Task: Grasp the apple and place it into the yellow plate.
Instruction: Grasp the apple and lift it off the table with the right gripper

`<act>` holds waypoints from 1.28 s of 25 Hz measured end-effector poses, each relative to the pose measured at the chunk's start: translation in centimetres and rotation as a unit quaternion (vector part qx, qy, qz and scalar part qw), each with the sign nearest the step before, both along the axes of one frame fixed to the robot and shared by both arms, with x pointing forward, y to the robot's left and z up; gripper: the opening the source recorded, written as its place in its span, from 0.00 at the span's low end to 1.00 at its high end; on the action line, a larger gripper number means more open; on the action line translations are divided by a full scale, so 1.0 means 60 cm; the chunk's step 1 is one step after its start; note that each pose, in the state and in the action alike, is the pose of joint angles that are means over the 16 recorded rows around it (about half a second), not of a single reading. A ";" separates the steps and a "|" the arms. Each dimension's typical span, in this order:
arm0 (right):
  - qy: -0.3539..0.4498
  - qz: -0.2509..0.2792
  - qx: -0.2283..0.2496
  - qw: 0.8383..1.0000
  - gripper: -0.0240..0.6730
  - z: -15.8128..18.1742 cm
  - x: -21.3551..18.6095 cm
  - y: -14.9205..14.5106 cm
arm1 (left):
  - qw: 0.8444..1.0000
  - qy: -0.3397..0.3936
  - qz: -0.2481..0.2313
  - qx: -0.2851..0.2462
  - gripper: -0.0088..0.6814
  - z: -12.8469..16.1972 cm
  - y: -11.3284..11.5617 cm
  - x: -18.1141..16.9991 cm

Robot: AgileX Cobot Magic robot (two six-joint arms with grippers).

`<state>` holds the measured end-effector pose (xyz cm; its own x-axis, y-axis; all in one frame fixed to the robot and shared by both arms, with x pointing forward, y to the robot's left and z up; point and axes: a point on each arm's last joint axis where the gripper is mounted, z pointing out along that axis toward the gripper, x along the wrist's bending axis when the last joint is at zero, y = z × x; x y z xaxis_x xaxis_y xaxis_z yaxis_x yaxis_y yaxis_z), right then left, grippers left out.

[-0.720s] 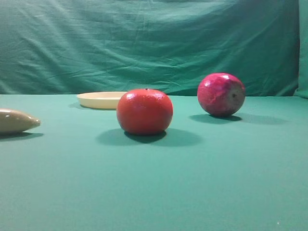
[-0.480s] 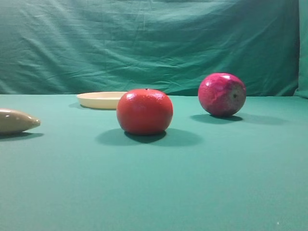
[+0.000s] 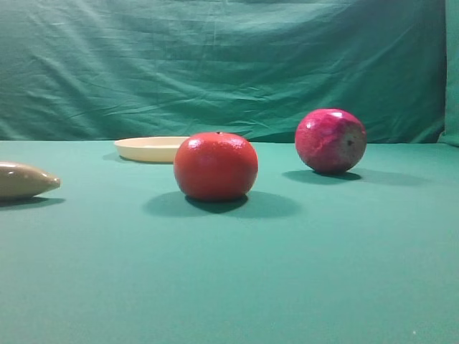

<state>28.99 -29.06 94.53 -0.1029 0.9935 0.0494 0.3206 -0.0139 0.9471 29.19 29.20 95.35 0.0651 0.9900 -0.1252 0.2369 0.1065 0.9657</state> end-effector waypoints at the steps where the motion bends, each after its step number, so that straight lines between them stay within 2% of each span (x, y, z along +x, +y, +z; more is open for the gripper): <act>1: -0.001 0.000 -0.002 1.000 0.03 0.000 0.000 0.000 | 1.000 0.000 0.000 0.000 0.24 0.000 0.000 0.000; 9: -0.050 -0.001 -0.009 0.999 0.03 0.013 0.004 -0.001 | 1.000 0.000 0.000 0.000 0.24 0.000 0.000 0.000; 20: -0.130 -0.008 0.034 0.991 0.03 0.070 0.009 -0.001 | 1.000 0.000 0.000 0.000 0.24 0.000 0.000 0.000; 25: -0.098 0.013 0.031 0.995 0.03 0.115 0.022 0.005 | 1.000 0.000 0.000 0.000 0.24 0.000 0.000 0.000; 32: -0.010 0.063 -0.019 0.998 0.03 0.181 0.081 0.024 | 1.000 0.000 0.000 0.000 0.24 0.000 0.000 0.000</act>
